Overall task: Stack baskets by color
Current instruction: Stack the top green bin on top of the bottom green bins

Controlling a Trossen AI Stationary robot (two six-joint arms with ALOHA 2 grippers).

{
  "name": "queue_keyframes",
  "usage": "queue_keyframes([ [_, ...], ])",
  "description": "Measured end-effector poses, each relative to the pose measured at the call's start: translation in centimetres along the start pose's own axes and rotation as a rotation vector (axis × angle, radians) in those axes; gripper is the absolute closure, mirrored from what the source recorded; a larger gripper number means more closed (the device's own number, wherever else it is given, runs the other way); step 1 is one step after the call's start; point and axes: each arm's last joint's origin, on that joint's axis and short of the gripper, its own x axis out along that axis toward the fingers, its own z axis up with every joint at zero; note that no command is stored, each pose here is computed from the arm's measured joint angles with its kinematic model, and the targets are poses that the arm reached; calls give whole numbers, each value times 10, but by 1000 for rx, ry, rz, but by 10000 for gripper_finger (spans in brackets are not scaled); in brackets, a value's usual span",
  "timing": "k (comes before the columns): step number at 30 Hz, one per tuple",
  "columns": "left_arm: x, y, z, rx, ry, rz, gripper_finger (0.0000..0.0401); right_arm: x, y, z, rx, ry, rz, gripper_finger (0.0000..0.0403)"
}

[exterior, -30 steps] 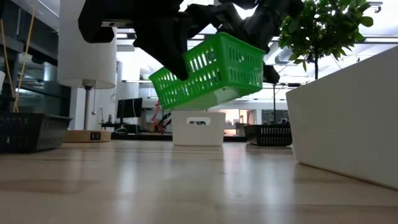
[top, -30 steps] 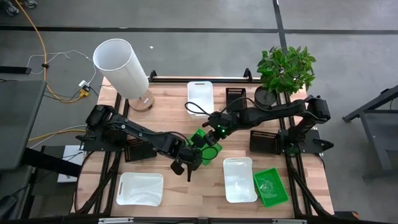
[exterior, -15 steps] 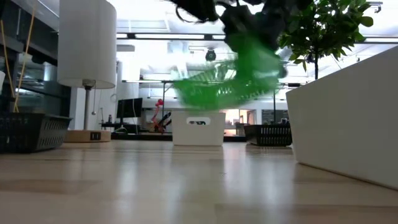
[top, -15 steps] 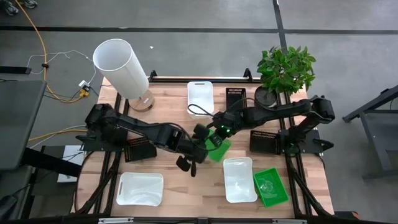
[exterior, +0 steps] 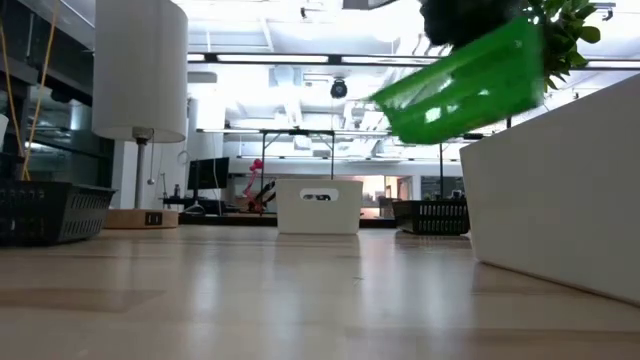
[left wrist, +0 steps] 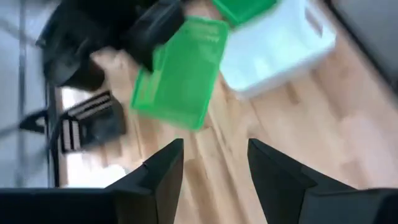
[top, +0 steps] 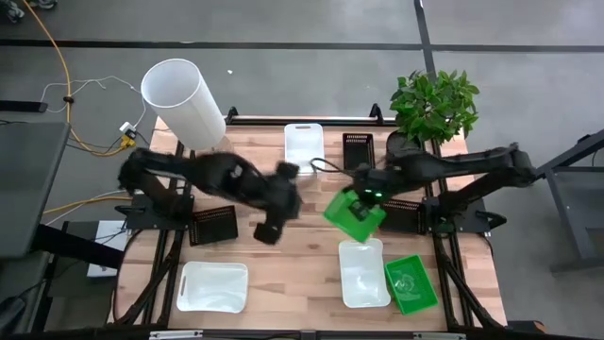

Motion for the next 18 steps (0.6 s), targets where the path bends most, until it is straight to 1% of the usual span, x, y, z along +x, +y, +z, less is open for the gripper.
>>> queue_keyframes([
  [2, -18, 9, -9, -95, -33, 11, 250, -11, -6, -15, 14, 30, -17, 402],
  [4, -38, 15, -17, -168, -104, 53, 274, -20, -10, -30, 49, 41, -9, 402],
  [6, -58, 18, -29, -220, -171, 97, 307, -32, -13, -47, 106, 32, 38, 402],
  [9, -78, 18, -44, -293, -319, 153, 370, -40, -15, -73, 198, 44, 67, 402],
  [10, -83, 17, -51, -314, -351, 164, 385, -43, -15, -81, 225, 41, 82, 403],
  [11, -86, 16, -56, -339, -394, 174, 392, -46, -15, -89, 253, 37, 97, 403],
  [13, -92, 16, -67, -390, -487, 198, 389, -49, -13, -106, 291, 46, 103, 403],
  [16, -94, 12, -82, -453, -572, 210, 396, -53, -9, -127, 326, 60, 93, 403],
  [18, -91, 10, -92, -489, -589, 202, 399, -55, -6, -139, 347, 69, 87, 403],
])
